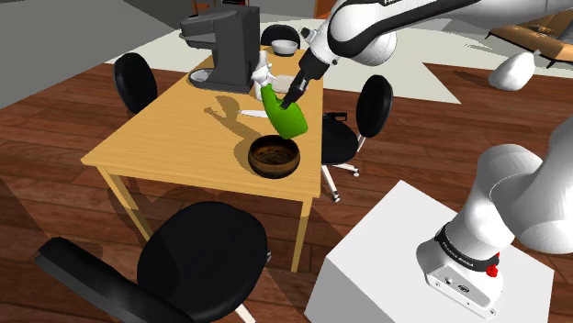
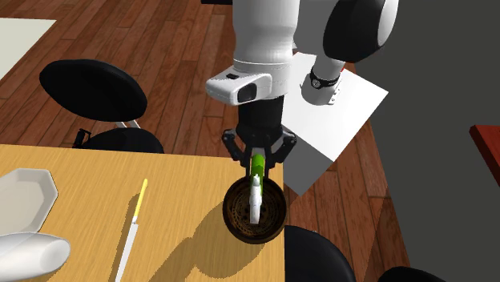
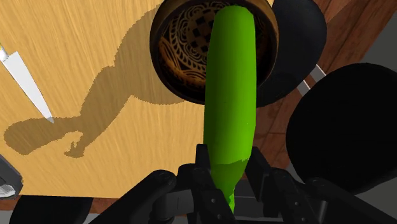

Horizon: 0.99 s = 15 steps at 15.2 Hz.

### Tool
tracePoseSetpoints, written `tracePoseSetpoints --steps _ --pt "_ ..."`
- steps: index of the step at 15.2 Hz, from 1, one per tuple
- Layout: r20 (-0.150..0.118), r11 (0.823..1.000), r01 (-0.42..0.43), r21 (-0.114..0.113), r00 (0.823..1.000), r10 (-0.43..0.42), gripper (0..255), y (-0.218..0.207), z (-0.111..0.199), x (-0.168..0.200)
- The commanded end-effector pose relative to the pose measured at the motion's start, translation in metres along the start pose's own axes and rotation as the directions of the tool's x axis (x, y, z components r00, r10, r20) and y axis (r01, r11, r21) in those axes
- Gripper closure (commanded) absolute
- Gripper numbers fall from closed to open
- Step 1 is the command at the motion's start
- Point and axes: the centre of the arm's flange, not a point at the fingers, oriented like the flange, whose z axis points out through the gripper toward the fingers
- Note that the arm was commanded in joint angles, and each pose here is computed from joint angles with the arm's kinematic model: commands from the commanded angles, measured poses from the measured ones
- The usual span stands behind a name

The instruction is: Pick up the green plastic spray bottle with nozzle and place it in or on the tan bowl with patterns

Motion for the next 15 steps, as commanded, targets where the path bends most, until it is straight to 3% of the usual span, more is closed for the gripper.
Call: tracePoseSetpoints --steps 1,11,15 --pt "0.000 1.000 -0.001 -0.001 1.000 0.001 255 -0.003 0.009 -0.003" --pt "0.000 1.000 -0.001 -0.001 1.000 0.001 255 -0.003 0.055 -0.029" --pt "0.000 1.000 -0.001 -0.001 1.000 0.001 255 -0.003 0.057 -0.031"
